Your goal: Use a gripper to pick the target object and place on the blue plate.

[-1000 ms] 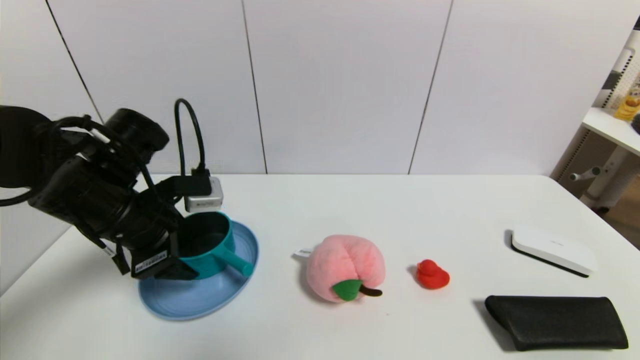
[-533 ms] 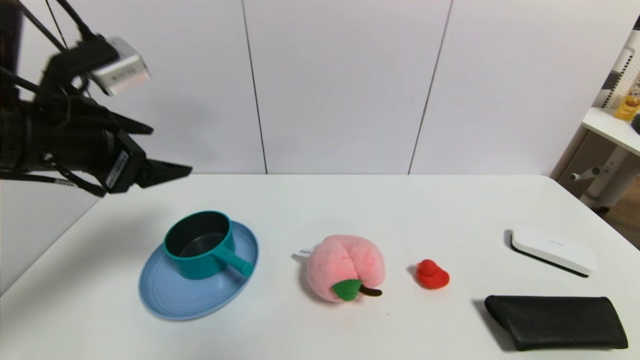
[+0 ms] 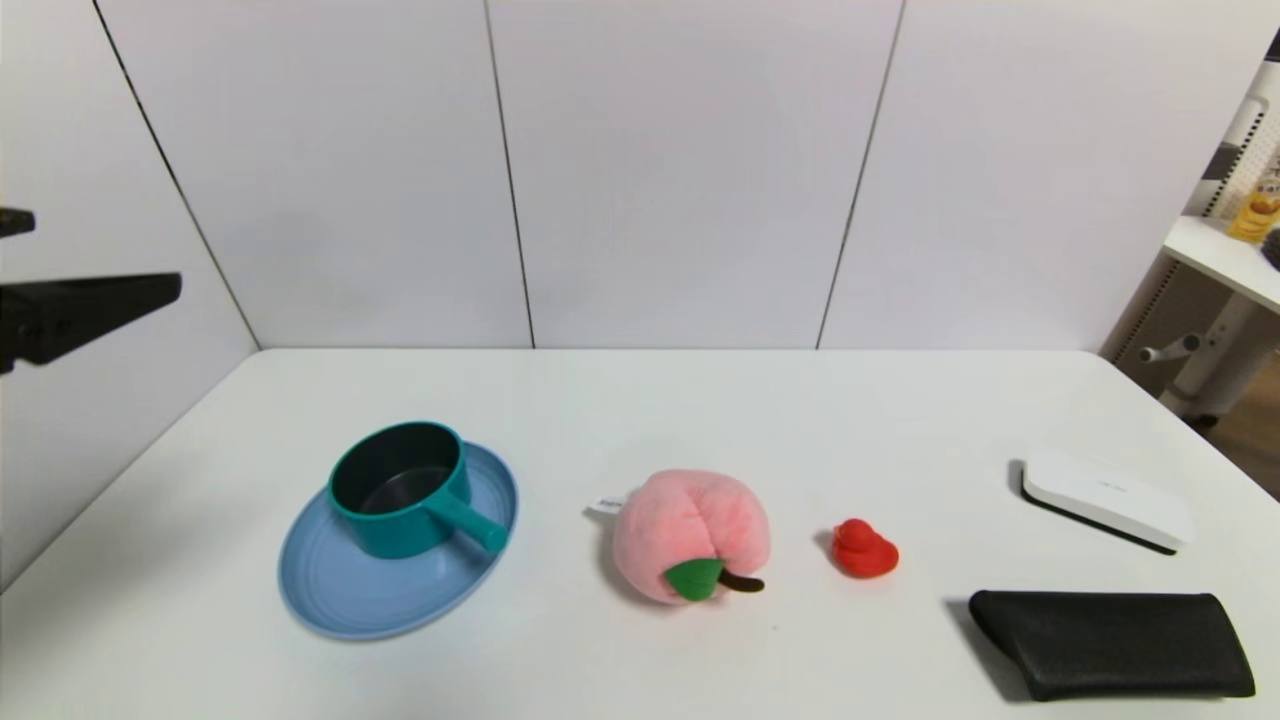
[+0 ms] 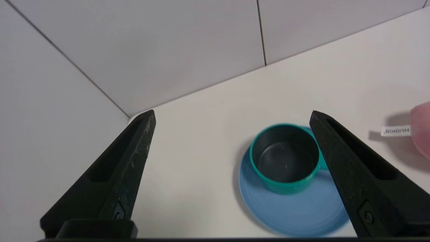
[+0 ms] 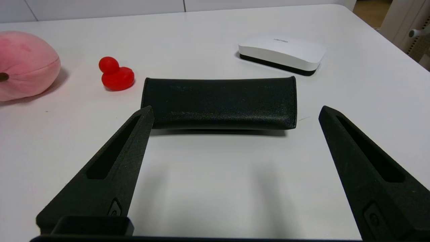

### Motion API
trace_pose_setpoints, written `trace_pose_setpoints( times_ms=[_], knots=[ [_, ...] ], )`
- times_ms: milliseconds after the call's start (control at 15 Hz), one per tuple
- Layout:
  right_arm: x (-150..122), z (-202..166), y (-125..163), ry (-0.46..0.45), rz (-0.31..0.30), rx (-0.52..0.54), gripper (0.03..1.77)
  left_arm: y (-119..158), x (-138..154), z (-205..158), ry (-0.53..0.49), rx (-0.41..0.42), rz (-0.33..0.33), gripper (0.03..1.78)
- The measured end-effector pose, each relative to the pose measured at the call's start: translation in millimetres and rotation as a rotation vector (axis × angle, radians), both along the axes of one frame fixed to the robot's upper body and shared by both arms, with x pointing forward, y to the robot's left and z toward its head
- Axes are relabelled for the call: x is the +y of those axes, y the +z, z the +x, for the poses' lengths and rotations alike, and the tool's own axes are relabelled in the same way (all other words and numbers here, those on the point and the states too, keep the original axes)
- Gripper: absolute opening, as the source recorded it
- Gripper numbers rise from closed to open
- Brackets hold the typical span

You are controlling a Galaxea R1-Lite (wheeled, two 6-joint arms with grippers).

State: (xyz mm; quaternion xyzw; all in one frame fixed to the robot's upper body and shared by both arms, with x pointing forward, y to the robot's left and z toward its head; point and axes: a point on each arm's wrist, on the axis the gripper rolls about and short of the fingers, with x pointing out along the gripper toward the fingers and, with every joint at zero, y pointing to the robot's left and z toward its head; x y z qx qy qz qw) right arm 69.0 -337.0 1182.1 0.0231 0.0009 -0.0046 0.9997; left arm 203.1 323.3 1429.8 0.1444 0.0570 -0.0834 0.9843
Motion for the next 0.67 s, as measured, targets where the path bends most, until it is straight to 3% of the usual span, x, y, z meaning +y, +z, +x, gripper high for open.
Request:
trace_pose_setpoints(
  times_ms=[200, 467, 667],
  knots=[
    [0.0, 0.0, 0.0, 0.0, 0.001, 0.0, 1.7, -47.2, 4.8, -48.5, 0.027, 0.021, -0.002, 1.67],
    [0.0, 0.0, 0.0, 0.0, 0.0, 0.0, 1.7, -135.5, 8.8, -105.9, 0.044, 0.031, -0.013, 1.68],
    [0.0, 0.0, 0.0, 0.0, 0.0, 0.0, 1.7, -179.3, 9.3, -119.3, 0.064, -0.047, -0.023, 1.69]
  ],
)
